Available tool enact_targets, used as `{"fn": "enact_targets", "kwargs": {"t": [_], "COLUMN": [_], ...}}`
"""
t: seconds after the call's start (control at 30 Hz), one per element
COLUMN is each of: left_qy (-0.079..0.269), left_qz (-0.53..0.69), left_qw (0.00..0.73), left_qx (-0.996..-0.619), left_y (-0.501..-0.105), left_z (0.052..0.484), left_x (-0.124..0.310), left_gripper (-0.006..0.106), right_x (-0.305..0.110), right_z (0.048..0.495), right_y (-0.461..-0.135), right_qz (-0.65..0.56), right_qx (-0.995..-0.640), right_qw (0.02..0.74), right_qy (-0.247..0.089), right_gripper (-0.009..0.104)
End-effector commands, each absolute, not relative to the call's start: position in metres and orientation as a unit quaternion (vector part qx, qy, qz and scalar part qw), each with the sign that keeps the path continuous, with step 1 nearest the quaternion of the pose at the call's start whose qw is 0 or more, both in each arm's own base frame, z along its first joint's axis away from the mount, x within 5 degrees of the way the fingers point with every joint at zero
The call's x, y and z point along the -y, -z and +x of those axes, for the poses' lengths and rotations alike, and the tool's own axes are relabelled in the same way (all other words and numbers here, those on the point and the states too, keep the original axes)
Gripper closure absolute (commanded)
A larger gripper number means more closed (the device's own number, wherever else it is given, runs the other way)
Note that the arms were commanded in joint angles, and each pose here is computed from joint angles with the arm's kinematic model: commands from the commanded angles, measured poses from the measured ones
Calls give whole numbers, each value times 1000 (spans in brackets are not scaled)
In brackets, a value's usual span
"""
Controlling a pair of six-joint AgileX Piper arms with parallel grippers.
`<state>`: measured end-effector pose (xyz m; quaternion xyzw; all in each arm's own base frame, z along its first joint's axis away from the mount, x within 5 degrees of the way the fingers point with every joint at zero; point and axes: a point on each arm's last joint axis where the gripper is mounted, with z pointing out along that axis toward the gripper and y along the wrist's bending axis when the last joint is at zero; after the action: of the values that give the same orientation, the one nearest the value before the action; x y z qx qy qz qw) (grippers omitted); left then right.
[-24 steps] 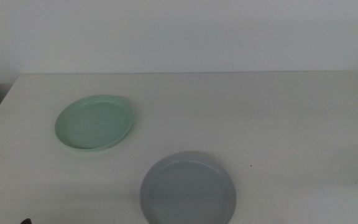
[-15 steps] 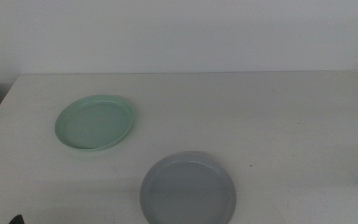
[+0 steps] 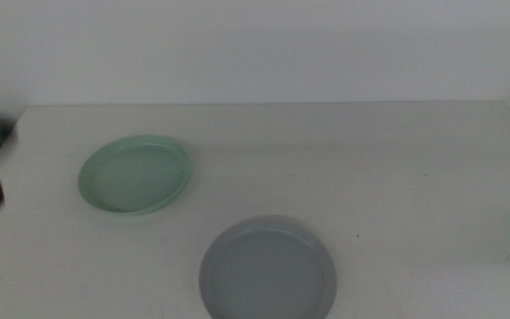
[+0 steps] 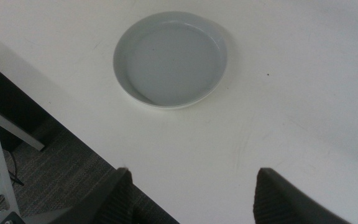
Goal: Stack the three bowls on top of each other.
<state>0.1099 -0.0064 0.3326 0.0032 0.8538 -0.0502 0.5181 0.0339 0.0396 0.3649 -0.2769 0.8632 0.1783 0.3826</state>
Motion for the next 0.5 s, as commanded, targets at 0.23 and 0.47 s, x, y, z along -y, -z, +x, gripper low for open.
{"fn": "enact_targets", "kwargs": {"t": [0.23, 0.47], "left_qy": [57, 61], "left_qz": [23, 14], "left_qw": [478, 467], "left_qx": [-876, -882], "left_y": [-426, -423], "left_z": [185, 237], "left_x": [5, 2], "left_gripper": [-4, -4], "right_x": [-41, -41], "right_z": [37, 37], "right_y": [-375, -375], "right_qz": [-269, -269], "right_qx": [-850, -850], "right_qw": [414, 414], "right_qy": [-181, -181], "right_gripper": [45, 45]}}
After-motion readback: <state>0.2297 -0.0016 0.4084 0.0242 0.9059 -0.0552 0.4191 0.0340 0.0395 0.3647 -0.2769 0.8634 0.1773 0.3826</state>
